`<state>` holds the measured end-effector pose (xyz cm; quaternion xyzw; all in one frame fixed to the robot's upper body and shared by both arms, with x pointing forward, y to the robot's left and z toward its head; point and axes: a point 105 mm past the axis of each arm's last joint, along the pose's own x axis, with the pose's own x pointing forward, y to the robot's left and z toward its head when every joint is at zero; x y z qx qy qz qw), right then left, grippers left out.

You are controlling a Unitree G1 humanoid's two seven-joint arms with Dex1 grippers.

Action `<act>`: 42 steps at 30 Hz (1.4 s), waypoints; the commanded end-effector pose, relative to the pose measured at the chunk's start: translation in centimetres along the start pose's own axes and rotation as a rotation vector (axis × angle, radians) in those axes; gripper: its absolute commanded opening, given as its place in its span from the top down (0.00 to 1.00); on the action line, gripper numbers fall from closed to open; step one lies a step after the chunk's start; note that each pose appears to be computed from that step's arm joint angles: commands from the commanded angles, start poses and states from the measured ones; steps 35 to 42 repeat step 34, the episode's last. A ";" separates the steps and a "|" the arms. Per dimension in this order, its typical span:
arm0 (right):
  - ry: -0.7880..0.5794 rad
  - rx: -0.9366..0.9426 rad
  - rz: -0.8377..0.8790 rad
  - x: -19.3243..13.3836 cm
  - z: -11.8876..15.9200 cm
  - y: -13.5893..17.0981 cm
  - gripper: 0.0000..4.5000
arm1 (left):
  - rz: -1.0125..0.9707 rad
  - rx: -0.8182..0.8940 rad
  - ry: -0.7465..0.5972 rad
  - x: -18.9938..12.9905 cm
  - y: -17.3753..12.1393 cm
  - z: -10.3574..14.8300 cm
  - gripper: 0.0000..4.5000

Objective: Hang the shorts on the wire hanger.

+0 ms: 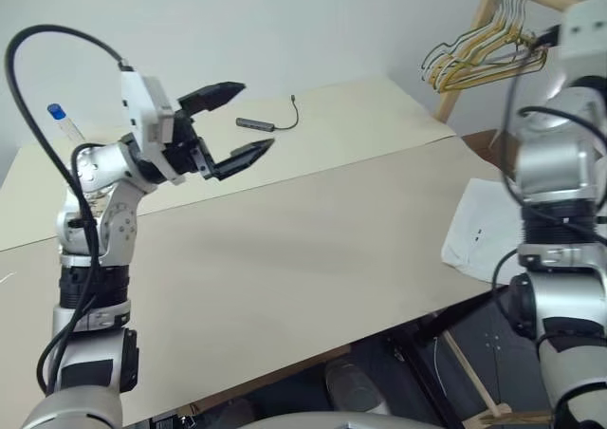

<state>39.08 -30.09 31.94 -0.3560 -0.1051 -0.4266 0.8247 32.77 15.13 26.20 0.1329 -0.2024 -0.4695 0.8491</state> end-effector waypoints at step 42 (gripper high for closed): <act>-0.542 -0.245 1.586 -21.3 -1.1 12.4 0.00 | 0.149 -0.125 0.319 -7.8 -5.8 -3.3 0.00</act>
